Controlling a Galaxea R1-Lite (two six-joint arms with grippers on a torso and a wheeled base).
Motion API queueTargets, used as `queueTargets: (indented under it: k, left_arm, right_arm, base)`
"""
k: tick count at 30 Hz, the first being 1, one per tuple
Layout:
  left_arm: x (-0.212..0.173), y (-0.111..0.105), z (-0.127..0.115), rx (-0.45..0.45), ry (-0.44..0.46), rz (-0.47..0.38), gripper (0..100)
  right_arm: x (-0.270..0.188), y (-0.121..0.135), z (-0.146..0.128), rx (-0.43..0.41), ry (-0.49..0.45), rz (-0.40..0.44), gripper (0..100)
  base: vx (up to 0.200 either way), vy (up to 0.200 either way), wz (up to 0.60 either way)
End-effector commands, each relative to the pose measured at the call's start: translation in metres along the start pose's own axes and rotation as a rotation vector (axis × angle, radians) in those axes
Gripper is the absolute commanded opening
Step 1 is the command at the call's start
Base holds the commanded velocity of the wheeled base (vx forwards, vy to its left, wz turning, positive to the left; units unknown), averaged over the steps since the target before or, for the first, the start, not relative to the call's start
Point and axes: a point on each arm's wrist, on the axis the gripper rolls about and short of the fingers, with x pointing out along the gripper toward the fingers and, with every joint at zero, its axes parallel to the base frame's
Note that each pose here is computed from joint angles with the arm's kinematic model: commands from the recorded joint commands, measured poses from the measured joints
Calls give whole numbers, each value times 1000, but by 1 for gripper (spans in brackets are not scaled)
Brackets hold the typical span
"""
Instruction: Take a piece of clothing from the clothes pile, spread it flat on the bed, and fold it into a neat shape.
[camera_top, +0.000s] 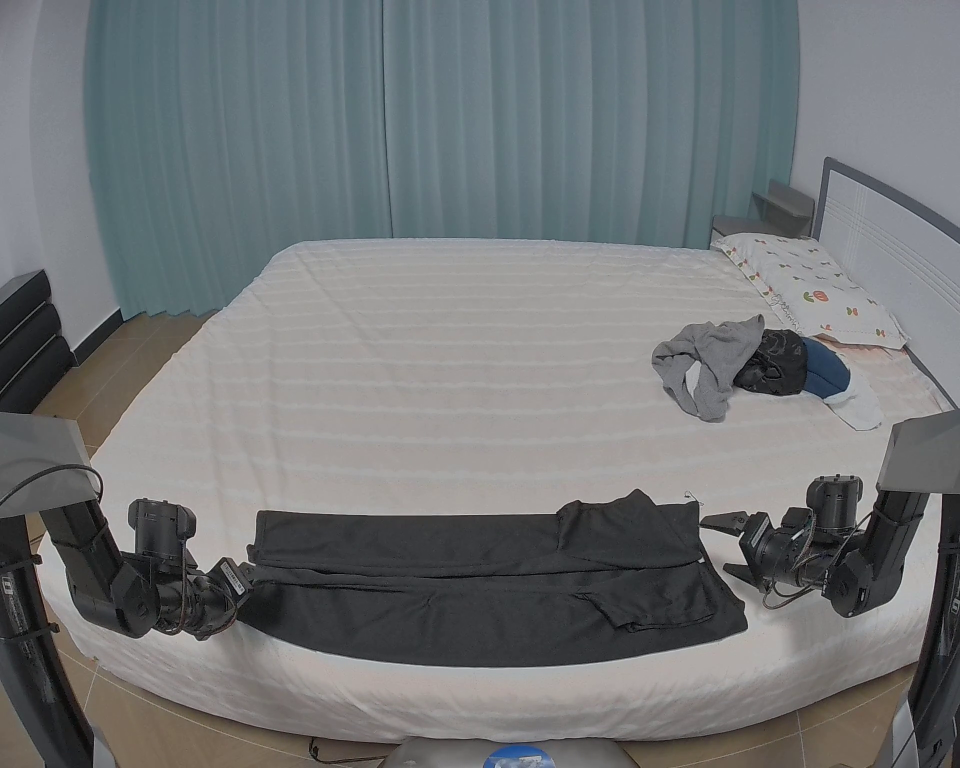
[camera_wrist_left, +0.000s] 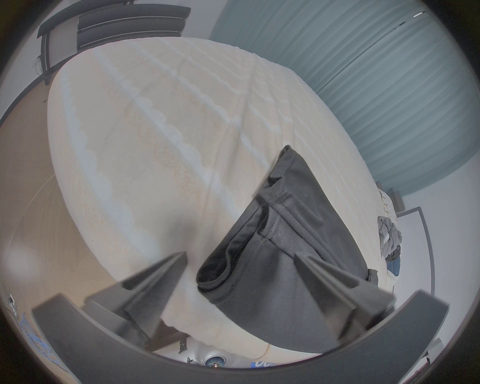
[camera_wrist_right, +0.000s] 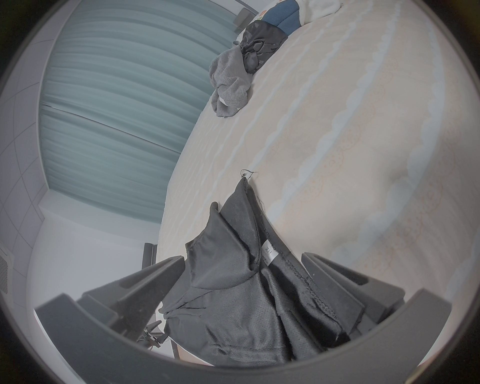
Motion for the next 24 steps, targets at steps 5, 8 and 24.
queueTargets:
  k: [5,8,24]
  left_arm:
    - [-2,8,-6,-10,3,59,0]
    - [-4,10,-7,-10,-14,82,0]
    - [-11,20,-12,80,-18,143,0]
  right_arm:
    - [0,0,0,1,2,-2,100]
    - [0,-1,-1,2,3,-3,100]
    - [0,-1,-1,3,4,-4,100]
  base:
    - [0,0,0]
    - [0,0,0]
    - [0,0,0]
